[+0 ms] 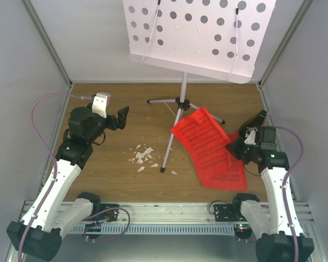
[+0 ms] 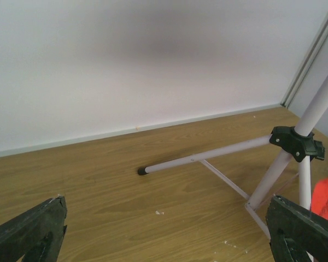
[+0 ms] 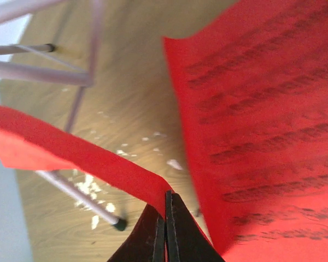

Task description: Pack up the instrument practice props

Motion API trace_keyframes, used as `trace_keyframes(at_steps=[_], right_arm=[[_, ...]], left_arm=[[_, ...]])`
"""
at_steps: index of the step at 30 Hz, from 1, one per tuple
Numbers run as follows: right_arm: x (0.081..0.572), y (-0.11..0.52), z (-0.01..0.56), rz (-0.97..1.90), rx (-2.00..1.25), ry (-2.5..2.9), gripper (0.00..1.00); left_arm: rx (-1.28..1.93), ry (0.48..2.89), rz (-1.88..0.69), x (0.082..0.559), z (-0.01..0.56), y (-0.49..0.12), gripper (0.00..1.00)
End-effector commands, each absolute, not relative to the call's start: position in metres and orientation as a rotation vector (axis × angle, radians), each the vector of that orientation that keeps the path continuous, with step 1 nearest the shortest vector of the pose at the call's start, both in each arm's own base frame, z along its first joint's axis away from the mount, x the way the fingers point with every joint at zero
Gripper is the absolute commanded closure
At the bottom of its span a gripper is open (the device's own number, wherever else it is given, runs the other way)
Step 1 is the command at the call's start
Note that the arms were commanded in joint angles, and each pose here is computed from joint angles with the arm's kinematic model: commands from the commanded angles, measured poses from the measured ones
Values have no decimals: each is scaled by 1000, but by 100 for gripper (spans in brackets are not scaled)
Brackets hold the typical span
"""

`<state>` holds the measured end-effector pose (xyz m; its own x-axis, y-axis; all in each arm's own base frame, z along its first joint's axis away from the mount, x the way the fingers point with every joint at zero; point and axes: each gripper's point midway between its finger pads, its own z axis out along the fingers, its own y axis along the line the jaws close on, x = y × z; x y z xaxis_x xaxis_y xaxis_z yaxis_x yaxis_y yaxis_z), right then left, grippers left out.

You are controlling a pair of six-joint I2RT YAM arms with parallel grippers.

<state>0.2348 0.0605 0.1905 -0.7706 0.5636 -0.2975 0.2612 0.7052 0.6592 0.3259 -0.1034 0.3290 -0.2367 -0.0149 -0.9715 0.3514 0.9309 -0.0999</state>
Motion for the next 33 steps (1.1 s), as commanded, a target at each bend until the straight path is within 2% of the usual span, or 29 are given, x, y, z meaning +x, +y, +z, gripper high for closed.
trace_keyframes(at_steps=[1, 4, 11, 15, 23, 27, 30, 33], right_arm=[[229, 24, 170, 587, 790, 2355, 100], [225, 10, 156, 509, 850, 2293, 99], [219, 20, 99, 585, 925, 2350, 100], [217, 3, 102, 444, 914, 2342, 100], [223, 0, 109, 444, 920, 2290, 99], [224, 2, 108, 459, 922, 2287, 91], [224, 0, 113, 456, 933, 2264, 69], [225, -3, 124, 454, 950, 2223, 60]], left_arm=[[253, 1697, -366, 320, 350, -103, 1], [252, 1691, -368, 319, 352, -103, 1], [255, 1692, -370, 318, 352, -104, 1], [257, 1689, -375, 317, 352, -104, 1], [265, 1694, -397, 318, 350, -108, 1], [268, 1695, -398, 317, 350, -108, 1], [268, 1692, -389, 316, 351, -107, 1], [262, 1691, -376, 316, 351, -104, 1]])
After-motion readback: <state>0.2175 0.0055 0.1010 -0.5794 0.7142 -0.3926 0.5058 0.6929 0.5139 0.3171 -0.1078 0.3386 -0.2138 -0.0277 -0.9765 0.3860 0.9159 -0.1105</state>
